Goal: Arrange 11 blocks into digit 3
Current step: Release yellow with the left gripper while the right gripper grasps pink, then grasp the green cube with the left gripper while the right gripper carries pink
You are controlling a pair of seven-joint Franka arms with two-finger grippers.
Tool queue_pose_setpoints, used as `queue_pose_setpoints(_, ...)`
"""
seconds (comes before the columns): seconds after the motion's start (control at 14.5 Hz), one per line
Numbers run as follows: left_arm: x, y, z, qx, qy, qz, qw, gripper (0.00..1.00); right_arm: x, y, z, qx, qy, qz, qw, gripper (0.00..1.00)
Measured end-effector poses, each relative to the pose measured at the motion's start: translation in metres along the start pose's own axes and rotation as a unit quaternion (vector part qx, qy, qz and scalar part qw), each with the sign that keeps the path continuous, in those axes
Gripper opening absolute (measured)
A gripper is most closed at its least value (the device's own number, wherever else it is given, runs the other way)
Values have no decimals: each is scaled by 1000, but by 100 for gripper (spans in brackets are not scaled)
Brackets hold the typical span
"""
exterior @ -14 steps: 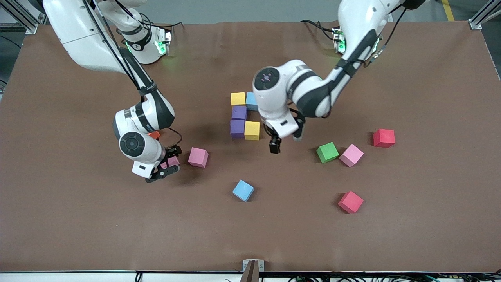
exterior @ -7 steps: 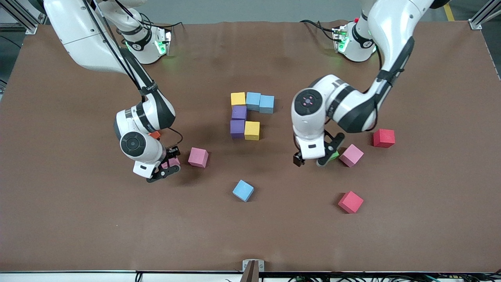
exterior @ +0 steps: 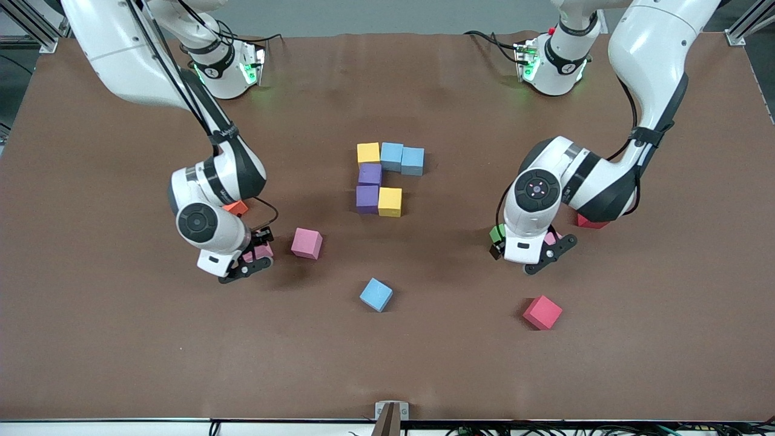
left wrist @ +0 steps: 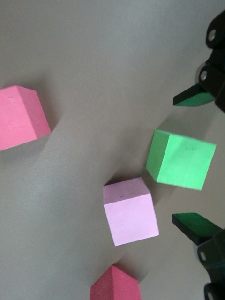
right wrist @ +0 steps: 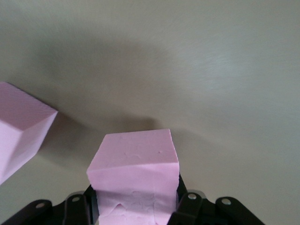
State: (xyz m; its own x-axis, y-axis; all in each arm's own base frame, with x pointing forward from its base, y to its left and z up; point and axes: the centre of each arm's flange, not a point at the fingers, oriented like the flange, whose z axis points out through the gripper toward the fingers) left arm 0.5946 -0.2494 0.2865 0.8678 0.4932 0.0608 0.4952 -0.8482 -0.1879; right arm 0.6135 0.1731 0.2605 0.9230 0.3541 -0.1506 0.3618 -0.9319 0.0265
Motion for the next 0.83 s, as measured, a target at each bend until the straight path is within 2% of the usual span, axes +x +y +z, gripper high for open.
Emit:
queue_pose_setpoints(0.07, 5, -4, 5, 2, -4, 15, 1000, 100, -2, 2, -29, 3, 4, 11, 1000, 59)
queue_pose_setpoints(0.14, 9, -8, 9, 2, -7, 27, 1000, 100, -3, 1, -56, 19, 9, 26, 999, 59)
queue_pose_setpoints(0.28, 15, -11, 21, -5, -14, 38, 999, 100, -3, -9, -93, 67, 26, 49, 996, 59)
queue_pose_setpoints(0.34, 13, -8, 28, -12, -16, 42, 999, 100, 0, -19, -100, 82, 32, 60, 994, 59)
queue_pose_setpoints(0.55, 1, 1, 49, -43, -20, 52, 998, 100, 15, -98, -105, 89, 31, 116, 989, 59)
queue_pose_setpoints(0.83, -8, 1, 65, -44, -29, 69, 996, 100, 33, -198, -81, 92, 19, 155, 983, 59)
